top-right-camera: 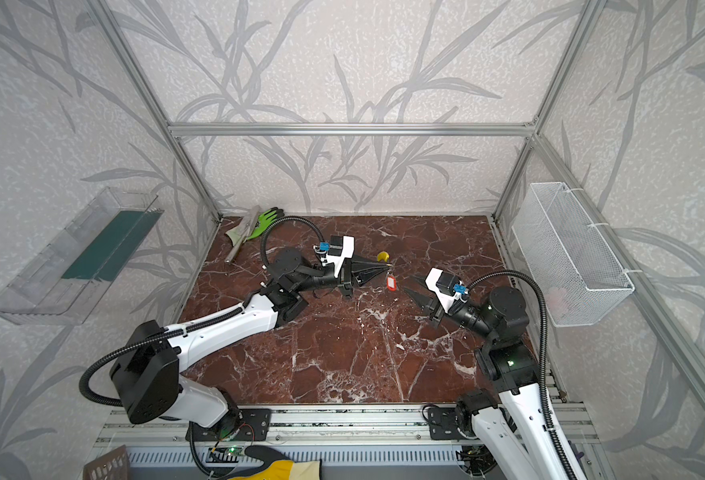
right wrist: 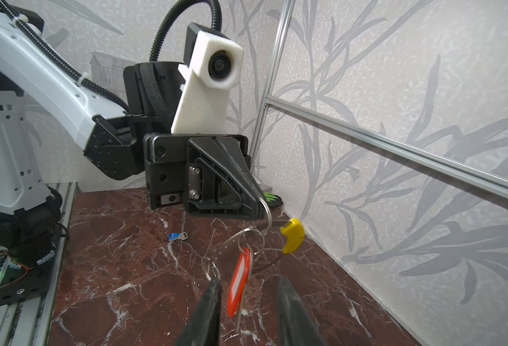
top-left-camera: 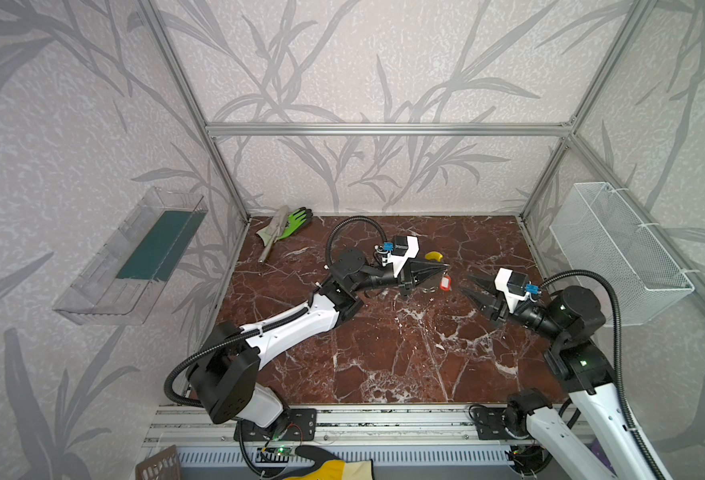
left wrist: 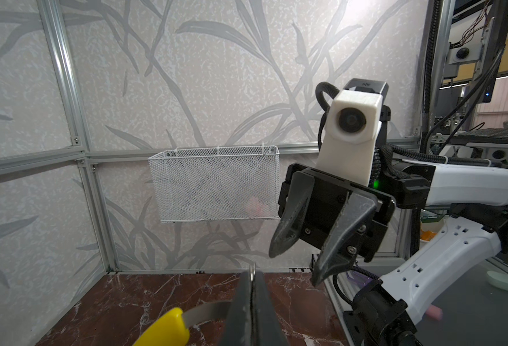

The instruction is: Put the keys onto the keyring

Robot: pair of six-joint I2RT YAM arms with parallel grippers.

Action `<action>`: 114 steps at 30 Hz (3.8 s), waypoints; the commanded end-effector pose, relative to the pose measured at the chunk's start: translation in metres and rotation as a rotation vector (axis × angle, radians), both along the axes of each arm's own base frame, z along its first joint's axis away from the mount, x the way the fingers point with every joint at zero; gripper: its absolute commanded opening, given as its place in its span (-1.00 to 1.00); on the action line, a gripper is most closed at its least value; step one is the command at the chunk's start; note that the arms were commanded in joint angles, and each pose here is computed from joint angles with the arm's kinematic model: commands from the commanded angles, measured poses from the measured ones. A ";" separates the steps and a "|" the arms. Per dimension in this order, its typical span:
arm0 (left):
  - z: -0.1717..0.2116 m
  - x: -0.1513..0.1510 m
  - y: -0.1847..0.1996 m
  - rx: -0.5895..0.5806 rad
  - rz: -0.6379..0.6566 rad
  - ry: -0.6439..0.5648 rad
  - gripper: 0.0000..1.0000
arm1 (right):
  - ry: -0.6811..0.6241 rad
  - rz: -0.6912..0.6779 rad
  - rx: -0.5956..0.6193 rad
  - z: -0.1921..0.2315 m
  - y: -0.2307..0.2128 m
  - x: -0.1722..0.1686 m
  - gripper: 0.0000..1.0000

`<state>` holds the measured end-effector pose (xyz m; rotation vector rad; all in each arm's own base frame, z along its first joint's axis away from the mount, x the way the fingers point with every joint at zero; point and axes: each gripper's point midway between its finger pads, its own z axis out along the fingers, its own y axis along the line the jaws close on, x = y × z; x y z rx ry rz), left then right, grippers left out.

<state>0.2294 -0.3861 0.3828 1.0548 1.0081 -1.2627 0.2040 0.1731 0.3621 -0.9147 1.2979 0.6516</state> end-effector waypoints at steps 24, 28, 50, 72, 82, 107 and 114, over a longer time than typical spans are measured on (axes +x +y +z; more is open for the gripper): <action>0.015 -0.021 -0.003 -0.002 -0.117 -0.030 -1.00 | 0.047 0.183 0.072 0.014 0.020 -0.001 -0.63; 0.014 -0.021 -0.004 0.002 -0.123 -0.028 -1.00 | 0.044 0.191 0.074 0.015 0.021 -0.001 -0.68; -0.019 -0.011 0.021 0.572 0.065 -0.399 -0.48 | 0.301 0.072 -0.157 -0.032 0.007 -0.002 -1.00; -0.046 -0.017 -0.006 0.764 0.084 -0.572 -0.48 | 0.332 0.112 -0.207 -0.036 0.022 -0.002 -1.00; -0.050 -0.020 -0.012 0.759 0.052 -0.557 -0.60 | 0.319 0.120 -0.204 -0.034 0.024 -0.001 -1.00; -0.027 -0.009 -0.018 0.555 0.121 -0.413 -1.00 | 0.183 -0.127 -0.218 -0.043 -0.005 0.015 -0.11; -0.009 -0.005 -0.014 0.449 0.169 -0.358 -1.00 | 0.176 -0.150 -0.168 -0.045 -0.009 0.008 -0.12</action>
